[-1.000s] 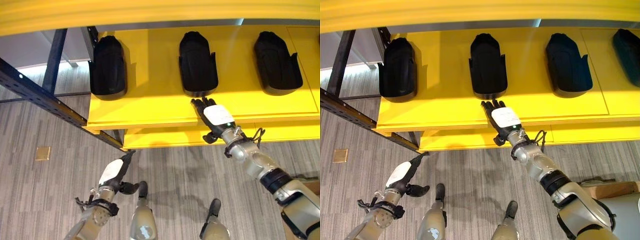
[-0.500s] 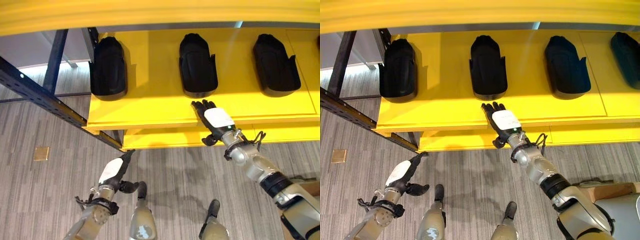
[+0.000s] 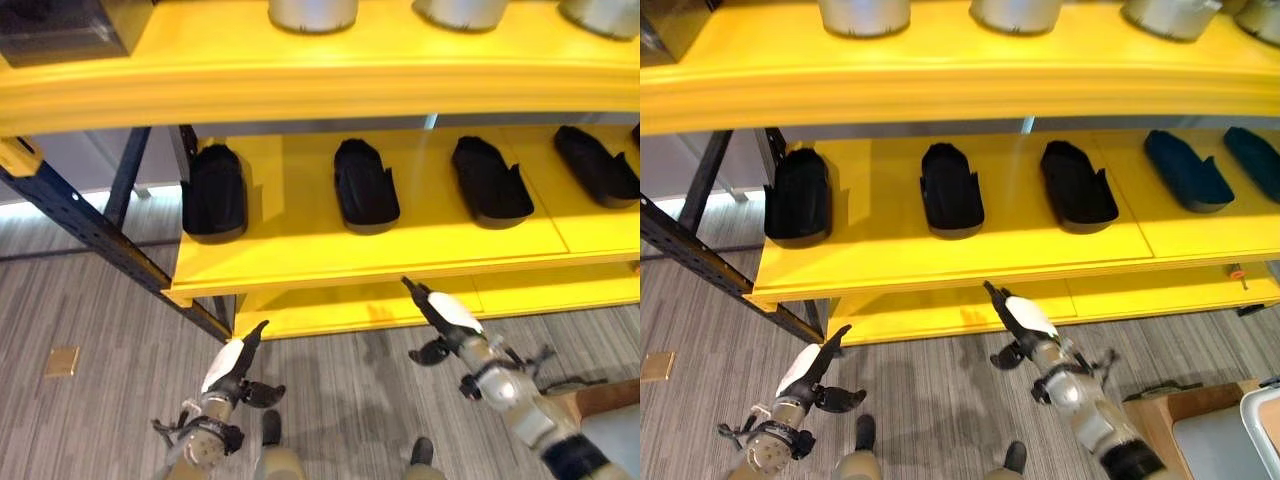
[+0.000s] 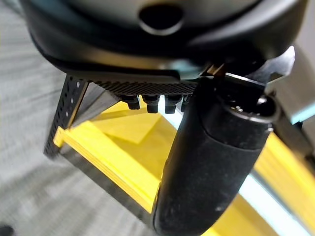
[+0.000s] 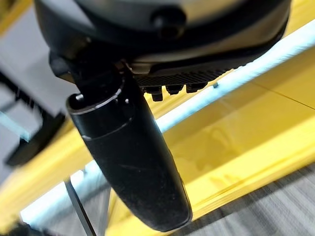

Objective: Move parts from the plastic box to the shelf.

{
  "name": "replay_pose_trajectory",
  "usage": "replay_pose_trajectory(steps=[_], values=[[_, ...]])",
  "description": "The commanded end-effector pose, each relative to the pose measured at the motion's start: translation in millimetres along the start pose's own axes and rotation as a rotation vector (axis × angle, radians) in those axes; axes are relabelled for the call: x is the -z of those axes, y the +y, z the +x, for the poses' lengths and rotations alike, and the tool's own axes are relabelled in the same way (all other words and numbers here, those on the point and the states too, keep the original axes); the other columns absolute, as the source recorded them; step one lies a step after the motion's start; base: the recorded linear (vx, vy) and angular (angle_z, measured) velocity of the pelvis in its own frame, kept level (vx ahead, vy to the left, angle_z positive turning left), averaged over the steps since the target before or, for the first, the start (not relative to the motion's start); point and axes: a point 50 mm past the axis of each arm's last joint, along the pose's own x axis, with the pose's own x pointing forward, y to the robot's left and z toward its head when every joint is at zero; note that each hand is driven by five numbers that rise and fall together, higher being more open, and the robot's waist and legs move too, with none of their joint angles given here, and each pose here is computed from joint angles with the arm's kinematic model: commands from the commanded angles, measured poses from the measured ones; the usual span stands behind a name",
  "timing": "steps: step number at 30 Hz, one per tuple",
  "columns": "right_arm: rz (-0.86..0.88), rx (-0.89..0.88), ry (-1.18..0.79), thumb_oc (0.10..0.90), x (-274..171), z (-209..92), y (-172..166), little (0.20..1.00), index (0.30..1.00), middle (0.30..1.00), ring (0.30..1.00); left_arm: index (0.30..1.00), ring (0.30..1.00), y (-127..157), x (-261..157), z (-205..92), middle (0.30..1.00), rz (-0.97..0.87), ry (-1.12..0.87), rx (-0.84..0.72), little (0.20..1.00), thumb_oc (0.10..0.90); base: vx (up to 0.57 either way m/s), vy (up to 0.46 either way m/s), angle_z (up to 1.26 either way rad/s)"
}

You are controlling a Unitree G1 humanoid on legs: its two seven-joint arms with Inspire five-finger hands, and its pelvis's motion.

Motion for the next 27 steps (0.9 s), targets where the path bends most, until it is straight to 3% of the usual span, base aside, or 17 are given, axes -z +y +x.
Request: replay_pose_trajectory(steps=[1, 2, 4, 6, 17, 27], values=[[0.170, 0.165, -0.240, 0.900, -41, 5, -42, 1.000, 1.000, 1.000, 1.000, 1.000, 1.000, 25, -23, 11, 1.000, -0.107, -0.123, -0.066, 1.000, 0.900, -0.02, -0.091, -0.11], [0.314, 0.173, -0.235, 0.900, -38, -7, -40, 1.000, 1.000, 1.000, 1.000, 1.000, 1.000, 24, -22, 9, 1.000, -0.248, -0.117, -0.068, 1.000, 0.900, -0.02, -0.086, -0.09], [0.353, 0.168, -0.231, 0.900, -36, -11, -39, 1.000, 1.000, 1.000, 1.000, 1.000, 1.000, 22, -22, 8, 1.000, -0.281, -0.113, -0.058, 1.000, 0.900, -0.02, -0.055, -0.10], [0.474, 0.174, -0.244, 0.900, -35, -20, -37, 1.000, 1.000, 1.000, 1.000, 1.000, 1.000, 19, -22, 6, 1.000, -0.433, -0.121, -0.023, 1.000, 0.900, -0.05, -0.058, -0.09], [0.670, 0.080, -0.180, 0.900, -24, -36, -12, 1.000, 1.000, 1.000, 1.000, 1.000, 1.000, -13, -14, -3, 1.000, -0.789, -0.058, 0.069, 1.000, 0.900, -0.03, -0.047, -0.13], [0.718, 0.027, -0.176, 0.900, -26, -36, -3, 1.000, 1.000, 1.000, 1.000, 1.000, 1.000, -20, -13, -3, 1.000, -0.830, -0.041, 0.084, 1.000, 0.900, -0.01, -0.008, -0.03]])
